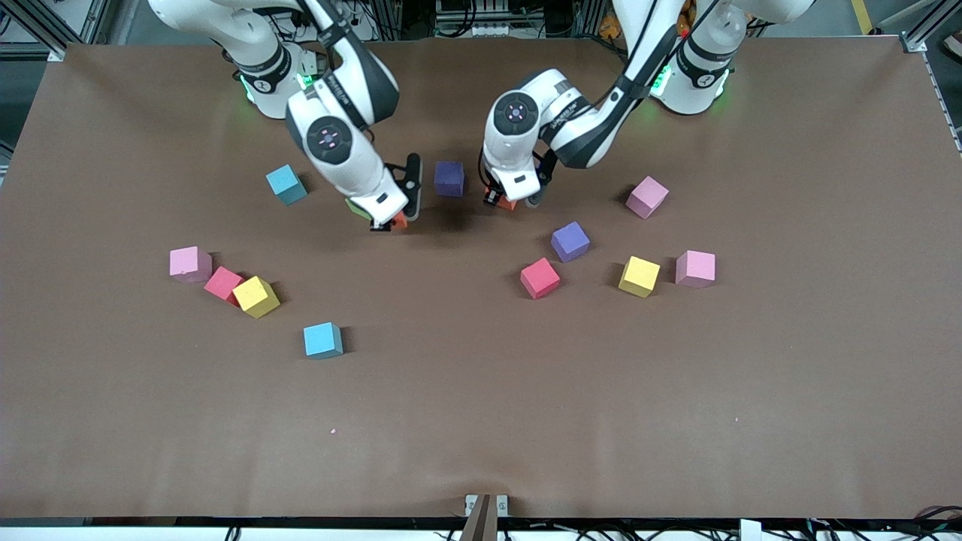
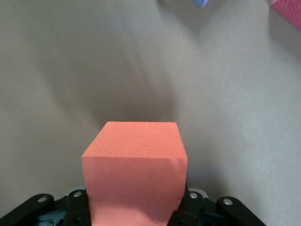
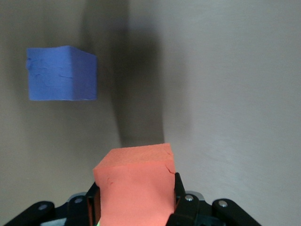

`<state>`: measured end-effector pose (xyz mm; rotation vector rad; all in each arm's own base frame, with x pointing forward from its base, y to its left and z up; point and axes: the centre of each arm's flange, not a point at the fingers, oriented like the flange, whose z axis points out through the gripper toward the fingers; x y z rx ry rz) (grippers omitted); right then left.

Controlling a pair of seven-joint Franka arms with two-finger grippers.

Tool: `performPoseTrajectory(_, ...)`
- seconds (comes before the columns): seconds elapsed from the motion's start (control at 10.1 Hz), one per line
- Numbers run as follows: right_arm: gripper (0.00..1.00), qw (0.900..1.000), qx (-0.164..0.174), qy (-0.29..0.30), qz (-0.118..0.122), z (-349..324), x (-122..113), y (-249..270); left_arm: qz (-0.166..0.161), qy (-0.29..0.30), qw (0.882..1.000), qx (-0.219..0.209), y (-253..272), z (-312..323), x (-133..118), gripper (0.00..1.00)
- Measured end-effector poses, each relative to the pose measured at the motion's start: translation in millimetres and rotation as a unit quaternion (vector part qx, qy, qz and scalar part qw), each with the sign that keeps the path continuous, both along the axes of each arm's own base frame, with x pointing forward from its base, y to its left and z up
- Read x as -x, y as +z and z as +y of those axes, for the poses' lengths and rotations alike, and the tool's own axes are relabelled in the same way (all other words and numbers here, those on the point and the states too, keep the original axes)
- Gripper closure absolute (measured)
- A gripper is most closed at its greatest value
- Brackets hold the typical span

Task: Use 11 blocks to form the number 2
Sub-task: 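Place the orange cube beside the blue cube with the right gripper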

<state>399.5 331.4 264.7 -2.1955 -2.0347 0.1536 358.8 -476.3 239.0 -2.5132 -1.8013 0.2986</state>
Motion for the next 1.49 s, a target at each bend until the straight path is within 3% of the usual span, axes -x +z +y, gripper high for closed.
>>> performPoseTrajectory(0.2,0.42,1.0,0.017,-0.013,0.004,21,45,-19,-0.001,0.055,0.998,-0.001,1,35,-44,0.41)
performPoseTrajectory(0.4,0.42,1.0,0.018,-0.018,0.001,37,71,-25,0.0,0.086,0.996,-0.001,1,63,-72,0.41)
performPoseTrajectory(0.69,0.42,1.0,0.012,-0.009,-0.007,41,88,-34,0.002,0.084,0.996,-0.002,1,60,-70,0.41)
performPoseTrajectory(1.09,0.47,1.0,-0.003,0.002,-0.026,38,89,-37,0.005,0.083,0.997,-0.004,1,59,-68,0.41)
performPoseTrajectory(1.49,0.47,1.0,-0.004,0.015,-0.028,33,92,-42,0.006,0.083,0.997,-0.004,1,59,-67,0.41)
